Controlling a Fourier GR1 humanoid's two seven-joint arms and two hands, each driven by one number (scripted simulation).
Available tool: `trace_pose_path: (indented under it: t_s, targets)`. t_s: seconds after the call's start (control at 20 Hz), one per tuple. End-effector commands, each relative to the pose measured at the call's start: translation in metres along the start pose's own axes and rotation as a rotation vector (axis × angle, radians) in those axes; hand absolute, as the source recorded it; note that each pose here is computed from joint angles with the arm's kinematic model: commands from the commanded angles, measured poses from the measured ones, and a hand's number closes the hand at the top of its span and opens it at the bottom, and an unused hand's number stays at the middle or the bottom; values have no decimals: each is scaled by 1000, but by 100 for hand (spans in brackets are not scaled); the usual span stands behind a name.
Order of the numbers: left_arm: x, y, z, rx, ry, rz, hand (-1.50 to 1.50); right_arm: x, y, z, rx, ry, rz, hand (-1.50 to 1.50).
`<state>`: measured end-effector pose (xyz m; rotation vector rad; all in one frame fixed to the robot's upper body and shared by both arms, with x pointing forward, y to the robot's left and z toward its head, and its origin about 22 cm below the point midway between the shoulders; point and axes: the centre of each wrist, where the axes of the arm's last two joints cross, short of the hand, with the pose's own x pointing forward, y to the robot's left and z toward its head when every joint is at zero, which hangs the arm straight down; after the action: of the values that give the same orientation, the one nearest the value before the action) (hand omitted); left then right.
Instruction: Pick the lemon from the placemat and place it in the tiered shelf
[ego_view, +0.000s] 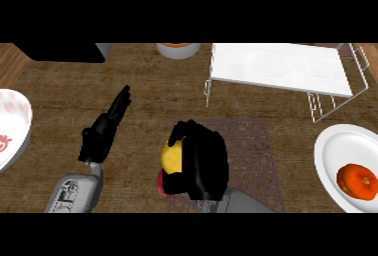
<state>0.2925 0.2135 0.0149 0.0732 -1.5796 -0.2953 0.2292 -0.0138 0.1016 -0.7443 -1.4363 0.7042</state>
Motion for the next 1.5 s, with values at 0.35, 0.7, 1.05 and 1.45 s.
trace_pose_path:
  t_s: [0.35, 0.7, 1.05, 1.45]
  targets:
    - [-15, -1, 11, 28, 37, 8, 0, 64, -52, -4, -328, 83, -99, 150]
    - [-12, 11, 9, 37, 36, -1, 0, 99, -98, -28, -516, 92, -79, 150]
    - [-2, 14, 3, 44, 13, 1, 0, 118, -121, -41, -631, 131, 20, 150]
    - [-1, 12, 9, 38, 12, 19, 0, 132, -153, -65, -732, 186, 24, 150]
